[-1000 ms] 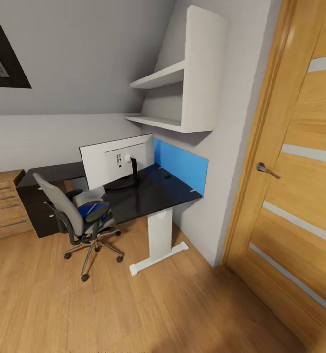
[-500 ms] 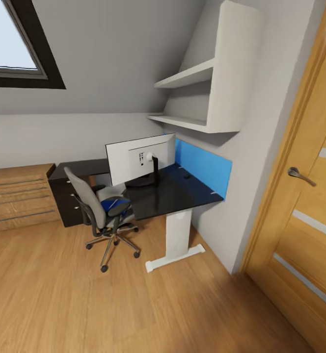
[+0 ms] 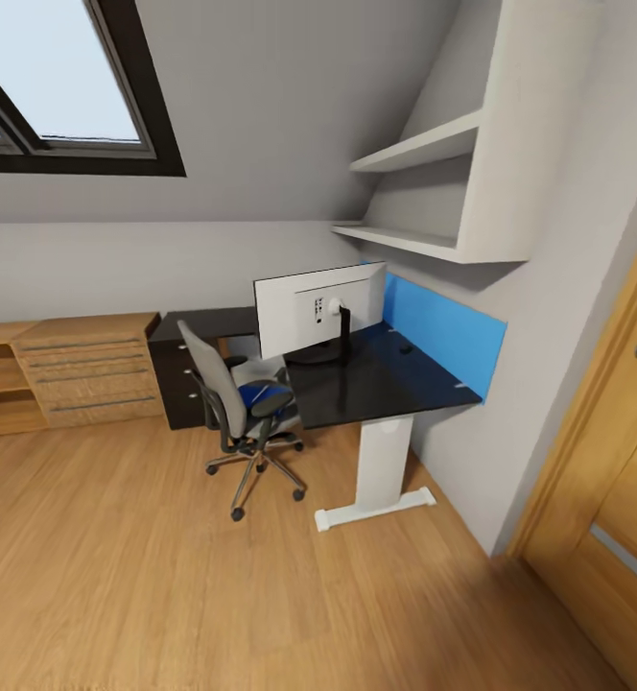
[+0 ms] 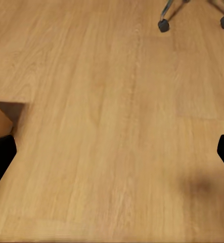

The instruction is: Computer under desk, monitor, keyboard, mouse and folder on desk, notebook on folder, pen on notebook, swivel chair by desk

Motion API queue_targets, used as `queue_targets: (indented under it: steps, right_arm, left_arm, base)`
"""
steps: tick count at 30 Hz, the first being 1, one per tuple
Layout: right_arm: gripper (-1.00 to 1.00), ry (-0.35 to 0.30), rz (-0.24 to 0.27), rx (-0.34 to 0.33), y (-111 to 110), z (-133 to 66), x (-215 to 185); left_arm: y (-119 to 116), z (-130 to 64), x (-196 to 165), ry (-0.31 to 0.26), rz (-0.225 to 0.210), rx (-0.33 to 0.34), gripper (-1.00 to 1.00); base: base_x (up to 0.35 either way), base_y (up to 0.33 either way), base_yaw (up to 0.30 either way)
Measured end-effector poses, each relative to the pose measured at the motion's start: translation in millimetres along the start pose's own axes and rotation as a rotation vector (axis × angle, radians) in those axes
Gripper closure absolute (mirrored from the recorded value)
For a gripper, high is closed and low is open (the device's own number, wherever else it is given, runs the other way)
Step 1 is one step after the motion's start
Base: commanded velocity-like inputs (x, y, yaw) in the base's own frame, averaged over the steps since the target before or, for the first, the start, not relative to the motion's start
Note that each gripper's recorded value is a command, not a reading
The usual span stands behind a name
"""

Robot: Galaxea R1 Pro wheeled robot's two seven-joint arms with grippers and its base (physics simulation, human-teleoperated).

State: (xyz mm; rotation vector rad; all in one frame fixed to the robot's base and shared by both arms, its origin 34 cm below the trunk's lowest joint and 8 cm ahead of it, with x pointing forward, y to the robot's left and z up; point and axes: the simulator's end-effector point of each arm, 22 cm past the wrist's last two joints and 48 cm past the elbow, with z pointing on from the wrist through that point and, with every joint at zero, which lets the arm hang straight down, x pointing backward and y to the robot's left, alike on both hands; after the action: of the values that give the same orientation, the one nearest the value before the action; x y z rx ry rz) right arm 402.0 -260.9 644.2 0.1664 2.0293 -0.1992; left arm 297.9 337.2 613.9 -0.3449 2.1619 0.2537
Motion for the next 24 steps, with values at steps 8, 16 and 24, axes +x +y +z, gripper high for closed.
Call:
queue_targets:
  steps: [8,16,24]
  right_arm:
    - [-1.0,0.003,-0.001,-0.001,0.1,-0.1,0.7]
    - [-1.0,0.003,-0.001,-0.002,0.4,-0.1,0.8]
    - [-1.0,0.006,-0.002,-0.003,0.7,-0.1,1.3]
  left_arm:
    - [0.6,0.1,4.1,0.019,0.001,-0.001,-1.0]
    - [0.7,0.0,10.0,0.046,0.001,0.0,-1.0]
    - [0.5,-0.1,10.8,0.05,0.002,0.0,-1.0]
  base:
    - [0.0,0.0,0.277]
    - [0.0,0.0,0.277]
    - [0.02,0.0,0.26]
